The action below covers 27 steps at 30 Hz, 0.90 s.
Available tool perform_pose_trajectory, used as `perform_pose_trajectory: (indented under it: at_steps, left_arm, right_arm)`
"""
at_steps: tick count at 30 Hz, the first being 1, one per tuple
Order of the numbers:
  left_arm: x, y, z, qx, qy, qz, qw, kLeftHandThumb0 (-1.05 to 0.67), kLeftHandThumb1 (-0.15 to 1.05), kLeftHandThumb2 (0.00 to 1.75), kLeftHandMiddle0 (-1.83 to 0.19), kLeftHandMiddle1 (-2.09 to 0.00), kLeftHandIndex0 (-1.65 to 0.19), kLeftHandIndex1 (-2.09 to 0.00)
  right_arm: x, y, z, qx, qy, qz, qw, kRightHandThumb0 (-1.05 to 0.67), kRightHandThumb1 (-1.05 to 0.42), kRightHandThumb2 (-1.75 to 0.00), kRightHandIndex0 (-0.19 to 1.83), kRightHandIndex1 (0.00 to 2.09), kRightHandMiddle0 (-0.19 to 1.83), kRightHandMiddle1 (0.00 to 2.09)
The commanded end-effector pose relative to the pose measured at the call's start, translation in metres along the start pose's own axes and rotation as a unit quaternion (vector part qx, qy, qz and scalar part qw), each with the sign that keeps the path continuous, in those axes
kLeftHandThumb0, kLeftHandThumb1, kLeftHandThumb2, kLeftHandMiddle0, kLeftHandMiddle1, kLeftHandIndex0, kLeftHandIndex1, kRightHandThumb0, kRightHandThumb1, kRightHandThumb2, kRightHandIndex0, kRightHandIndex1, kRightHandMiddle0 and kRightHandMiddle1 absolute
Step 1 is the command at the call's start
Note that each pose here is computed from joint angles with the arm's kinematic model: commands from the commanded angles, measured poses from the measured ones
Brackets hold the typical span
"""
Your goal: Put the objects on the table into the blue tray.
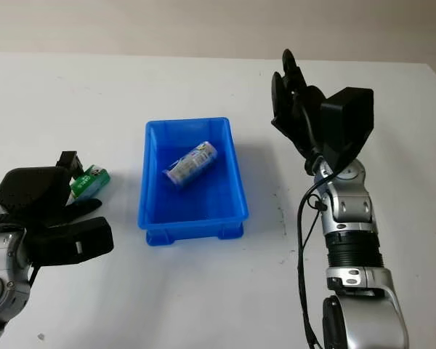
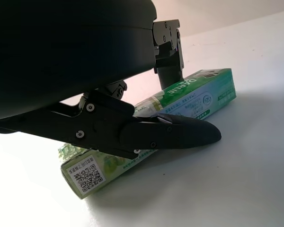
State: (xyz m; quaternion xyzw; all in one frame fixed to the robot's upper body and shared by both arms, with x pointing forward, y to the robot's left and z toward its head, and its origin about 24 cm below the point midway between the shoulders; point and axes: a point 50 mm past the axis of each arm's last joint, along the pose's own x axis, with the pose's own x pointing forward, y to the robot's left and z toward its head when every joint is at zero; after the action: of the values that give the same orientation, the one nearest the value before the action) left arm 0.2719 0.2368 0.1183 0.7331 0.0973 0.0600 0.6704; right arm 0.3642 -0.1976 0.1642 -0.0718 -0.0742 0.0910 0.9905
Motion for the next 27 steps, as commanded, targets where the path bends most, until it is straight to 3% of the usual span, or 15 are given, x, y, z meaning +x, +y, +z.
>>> perform_pose_trajectory:
  at_steps: [1, 4, 12, 15, 22, 25, 27]
  left_arm:
    - [-0.003, -0.018, 0.004, -0.003, -0.004, -0.037, 0.999, -0.53, 1.05, 0.44, -0.74, -2.09, -0.18, -2.09]
    - [-0.003, -0.020, 0.004, 0.001, -0.001, -0.038, 0.999, -0.53, 1.05, 0.45, -0.79, -2.09, -0.28, -2.09]
    - [-0.003, -0.012, 0.003, -0.019, -0.006, -0.029, 0.999, -0.49, 1.05, 0.41, -0.69, -2.09, -0.23, -2.09]
    - [-0.003, -0.003, 0.003, -0.018, -0.025, -0.002, 1.000, -0.46, 1.05, 0.40, -0.74, -2.09, -0.22, -2.09]
    - [-0.001, 0.043, 0.000, -0.047, -0.063, 0.103, 0.992, -0.41, 1.05, 0.32, -0.61, -2.09, -0.19, -2.09]
    - [-0.001, 0.068, 0.001, -0.009, -0.073, 0.151, 0.986, -0.45, 1.05, 0.33, -0.65, -2.09, -0.17, -2.09]
    - [-0.001, 0.079, 0.003, -0.013, -0.078, 0.167, 0.983, -0.45, 1.05, 0.32, -0.80, -2.09, -0.28, -2.09]
  right_arm:
    - [0.001, -0.004, 0.007, -0.004, -0.015, -0.003, 1.000, -0.72, -1.05, -0.76, -0.19, 0.00, -0.19, 0.00]
    - [0.002, -0.004, 0.007, -0.002, -0.018, 0.001, 1.000, -0.73, -1.05, -0.76, -0.19, 0.00, -0.19, 0.00]
    - [0.002, -0.004, 0.007, 0.002, -0.020, 0.005, 1.000, -0.72, -1.05, -0.76, -0.19, 0.00, -0.19, 0.00]
    - [0.002, -0.003, 0.007, 0.005, -0.019, 0.002, 1.000, -0.72, -1.05, -0.75, -0.19, 0.00, -0.19, 0.00]
    - [0.001, -0.002, 0.006, 0.004, -0.016, 0.000, 1.000, -0.72, -1.05, -0.75, -0.19, 0.00, -0.19, 0.00]
    - [0.002, -0.001, 0.006, 0.004, -0.015, 0.003, 1.000, -0.71, -1.05, -0.75, -0.19, 0.00, -0.19, 0.00]
    - [0.002, -0.001, 0.006, 0.005, -0.015, 0.004, 1.000, -0.71, -1.05, -0.75, -0.19, 0.00, -0.19, 0.00]
